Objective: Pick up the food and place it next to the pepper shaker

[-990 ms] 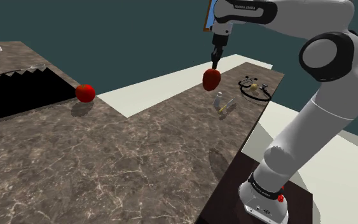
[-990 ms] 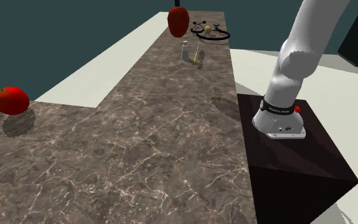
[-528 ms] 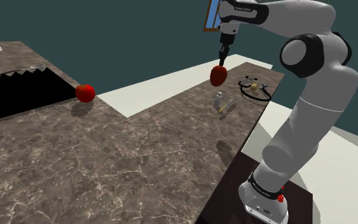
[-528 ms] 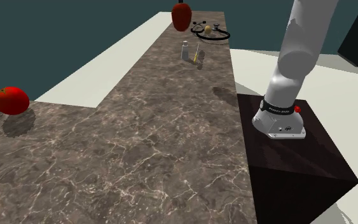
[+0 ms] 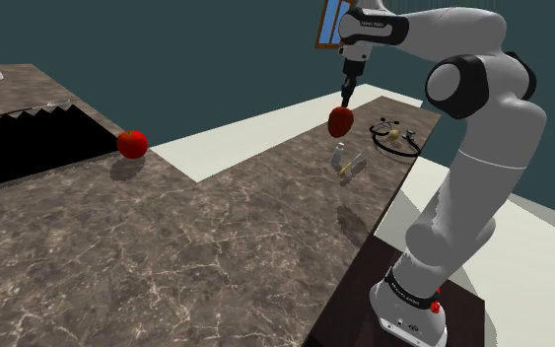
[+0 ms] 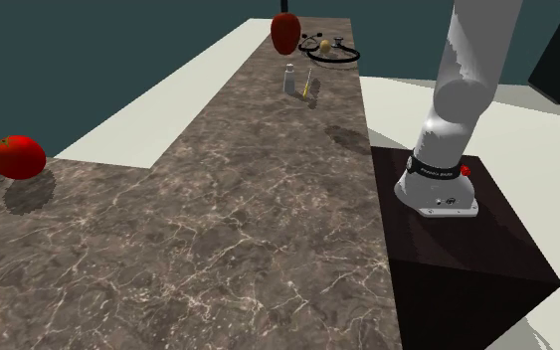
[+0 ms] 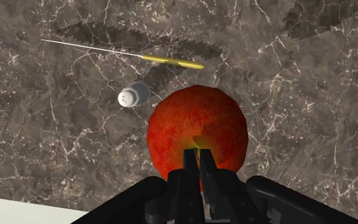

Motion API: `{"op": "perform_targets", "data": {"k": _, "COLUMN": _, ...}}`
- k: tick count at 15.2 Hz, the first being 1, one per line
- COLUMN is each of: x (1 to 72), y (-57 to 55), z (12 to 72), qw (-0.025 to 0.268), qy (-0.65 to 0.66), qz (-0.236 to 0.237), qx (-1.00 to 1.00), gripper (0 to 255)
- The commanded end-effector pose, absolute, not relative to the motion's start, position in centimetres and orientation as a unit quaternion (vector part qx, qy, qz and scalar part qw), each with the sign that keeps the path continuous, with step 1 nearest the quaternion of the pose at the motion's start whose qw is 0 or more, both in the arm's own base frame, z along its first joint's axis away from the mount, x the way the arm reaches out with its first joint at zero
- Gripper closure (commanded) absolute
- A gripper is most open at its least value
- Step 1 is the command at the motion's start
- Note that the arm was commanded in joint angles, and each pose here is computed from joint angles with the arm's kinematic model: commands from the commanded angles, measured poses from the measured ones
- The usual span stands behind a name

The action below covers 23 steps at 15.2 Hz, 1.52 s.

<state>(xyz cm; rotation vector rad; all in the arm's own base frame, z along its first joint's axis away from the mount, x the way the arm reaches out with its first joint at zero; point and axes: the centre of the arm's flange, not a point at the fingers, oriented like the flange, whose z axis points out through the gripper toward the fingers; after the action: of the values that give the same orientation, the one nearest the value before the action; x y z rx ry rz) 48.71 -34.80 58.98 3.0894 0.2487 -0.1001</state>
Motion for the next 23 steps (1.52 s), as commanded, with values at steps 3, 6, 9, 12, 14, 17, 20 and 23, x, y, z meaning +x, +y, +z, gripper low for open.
{"op": "perform_targets", "data": {"k": 3, "x": 48.7, "y": -34.8, "z": 56.8, "qw": 0.02, "qy": 0.08, "qz": -0.032, "qx": 0.996, "gripper": 255}}
{"op": "perform_targets", "data": {"k": 6, "x": 48.7, "y": -34.8, "z": 55.2, "qw": 0.02, "qy": 0.08, "qz": -0.032, "qx": 0.996, "gripper": 255}}
{"op": "perform_targets", "data": {"k": 9, "x": 48.7, "y": -34.8, "z": 53.6, "qw": 0.02, "qy": 0.08, "qz": -0.032, "qx": 0.996, "gripper": 255}}
{"op": "perform_targets", "data": {"k": 12, "x": 48.7, "y": -34.8, "z": 52.1, "qw": 0.02, "qy": 0.08, "qz": -0.032, "qx": 0.996, "gripper": 255}}
{"op": "perform_targets", "data": {"k": 14, "x": 48.7, "y": -34.8, "z": 51.0, "qw": 0.02, "qy": 0.08, "qz": -0.032, "qx": 0.996, "gripper": 255}}
{"op": "perform_targets", "data": {"k": 17, "x": 48.7, "y": -34.8, "z": 49.4, "qw": 0.02, "qy": 0.08, "qz": -0.032, "qx": 0.996, "gripper": 255}}
{"op": "perform_targets", "data": {"k": 20, "x": 48.7, "y": -34.8, "z": 47.8, "qw": 0.02, "qy": 0.08, "qz": -0.032, "qx": 0.996, "gripper": 255}}
{"op": "perform_targets", "data": {"k": 23, "x": 48.7, "y": -34.8, "z": 46.2, "qw": 0.02, "qy": 0.08, "qz": -0.032, "qx": 0.996, "gripper": 255}}
